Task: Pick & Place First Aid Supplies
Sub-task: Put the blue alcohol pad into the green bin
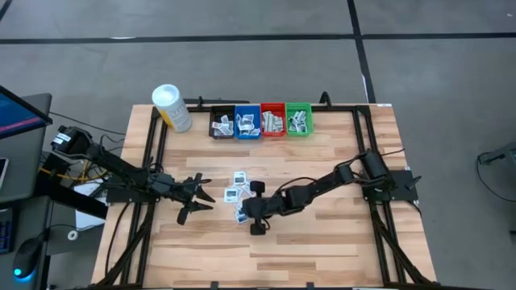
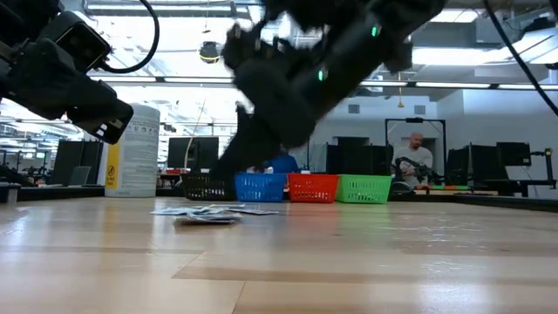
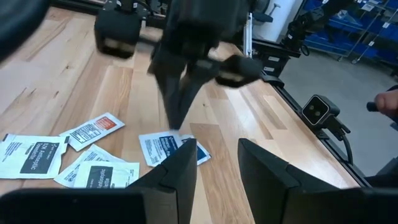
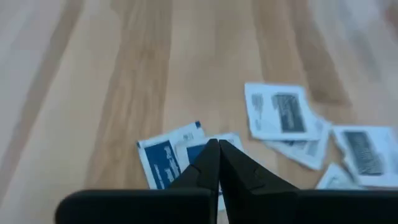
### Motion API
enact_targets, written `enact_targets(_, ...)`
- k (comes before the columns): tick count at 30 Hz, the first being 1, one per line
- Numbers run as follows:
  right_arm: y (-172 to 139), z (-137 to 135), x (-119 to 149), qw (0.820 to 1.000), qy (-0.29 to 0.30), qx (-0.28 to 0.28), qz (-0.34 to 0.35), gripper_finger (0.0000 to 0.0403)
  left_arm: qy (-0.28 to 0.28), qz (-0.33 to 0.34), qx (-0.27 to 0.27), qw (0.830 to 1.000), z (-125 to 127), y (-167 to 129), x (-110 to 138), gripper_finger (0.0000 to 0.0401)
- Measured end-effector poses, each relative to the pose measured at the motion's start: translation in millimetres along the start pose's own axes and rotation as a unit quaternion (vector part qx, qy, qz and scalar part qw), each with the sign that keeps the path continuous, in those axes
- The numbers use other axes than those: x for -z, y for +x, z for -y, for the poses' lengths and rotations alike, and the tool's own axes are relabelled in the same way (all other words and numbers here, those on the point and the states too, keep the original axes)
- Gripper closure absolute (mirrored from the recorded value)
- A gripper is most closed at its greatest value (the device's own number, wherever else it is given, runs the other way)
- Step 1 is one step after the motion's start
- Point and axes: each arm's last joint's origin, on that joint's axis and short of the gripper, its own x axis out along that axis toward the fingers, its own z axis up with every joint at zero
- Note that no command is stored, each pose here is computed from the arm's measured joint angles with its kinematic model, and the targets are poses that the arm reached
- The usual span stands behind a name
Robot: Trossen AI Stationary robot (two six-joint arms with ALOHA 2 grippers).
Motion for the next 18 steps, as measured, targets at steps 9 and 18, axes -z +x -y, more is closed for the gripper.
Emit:
enact_targets(9,-24,-12,-16,0.999,-0.013,0.007,0.03,0.0402,0.0,-0.001,0.0,1.0,0,0,0,0.0284)
enact_targets(18,-9,-11,-13,0.999,0.009,0.002,0.048,0.0335,0.0,0.0,0.0,1.0,0,0,0,0.0284)
